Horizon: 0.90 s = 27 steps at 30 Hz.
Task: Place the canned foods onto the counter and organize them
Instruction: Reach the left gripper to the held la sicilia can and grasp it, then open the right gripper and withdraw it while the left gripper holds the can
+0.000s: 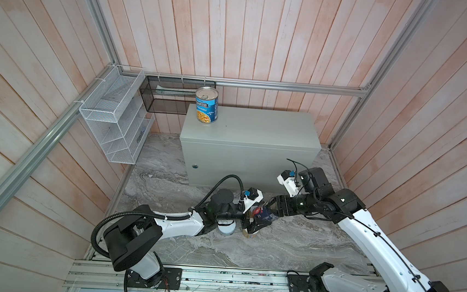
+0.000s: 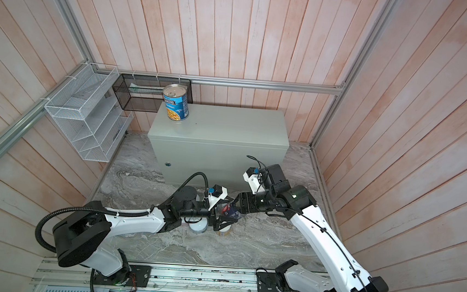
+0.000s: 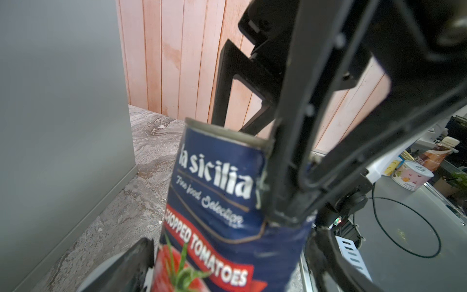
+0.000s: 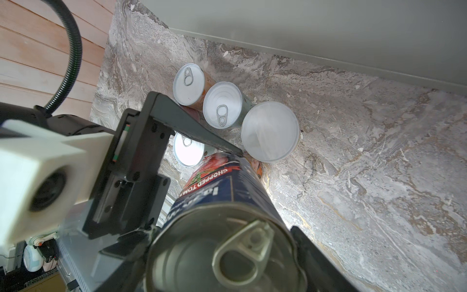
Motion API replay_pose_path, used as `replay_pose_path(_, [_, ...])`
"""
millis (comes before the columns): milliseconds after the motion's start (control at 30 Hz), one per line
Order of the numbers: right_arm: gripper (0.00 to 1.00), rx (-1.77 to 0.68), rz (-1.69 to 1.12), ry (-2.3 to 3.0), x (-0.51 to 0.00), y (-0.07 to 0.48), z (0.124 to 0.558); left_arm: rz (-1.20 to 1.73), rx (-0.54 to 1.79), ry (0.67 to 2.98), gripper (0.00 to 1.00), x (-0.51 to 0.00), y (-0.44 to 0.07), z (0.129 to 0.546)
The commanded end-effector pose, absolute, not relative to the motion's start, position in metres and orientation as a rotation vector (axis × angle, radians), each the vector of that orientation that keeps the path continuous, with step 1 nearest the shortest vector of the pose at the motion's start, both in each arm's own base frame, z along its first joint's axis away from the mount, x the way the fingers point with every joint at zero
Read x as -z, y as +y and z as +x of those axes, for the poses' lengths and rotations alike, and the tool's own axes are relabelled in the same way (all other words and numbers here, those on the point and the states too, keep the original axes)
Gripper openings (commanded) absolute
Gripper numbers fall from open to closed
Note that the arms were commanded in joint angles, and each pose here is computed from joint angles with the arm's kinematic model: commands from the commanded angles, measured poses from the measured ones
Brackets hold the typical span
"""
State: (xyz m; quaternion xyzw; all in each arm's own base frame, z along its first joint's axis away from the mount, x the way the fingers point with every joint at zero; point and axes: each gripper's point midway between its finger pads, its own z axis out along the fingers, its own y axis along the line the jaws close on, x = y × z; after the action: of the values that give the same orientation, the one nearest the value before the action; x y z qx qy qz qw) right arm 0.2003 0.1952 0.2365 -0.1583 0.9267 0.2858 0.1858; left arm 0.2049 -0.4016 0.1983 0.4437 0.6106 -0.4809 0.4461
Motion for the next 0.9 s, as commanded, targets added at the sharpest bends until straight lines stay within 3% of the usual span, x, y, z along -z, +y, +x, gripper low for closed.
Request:
replay_pose_path(0, [0.41, -0.901, -0.480, 2.478, -0.268, 0.205, 0.204, 1.098, 1.216, 1.436, 0.97, -0.216, -0.411, 0.206])
replay_pose_path(200, [0.41, -0.918, -0.472, 2.479, -0.267, 0.205, 0.204, 1.103, 1.251, 1.435, 0.92, -0.213, -0.417, 0.206])
replay_pose_path(667, [0.39, -0.943, -0.453, 2.486, -0.264, 0.207, 0.209, 1.091, 1.290, 1.453, 0.91, -0.207, -0.427, 0.207])
replay_pose_path(867, [0.39, -0.949, -0.450, 2.483, -0.264, 0.207, 0.210, 1.098, 1.288, 1.455, 0.82, -0.206, -0.430, 0.208])
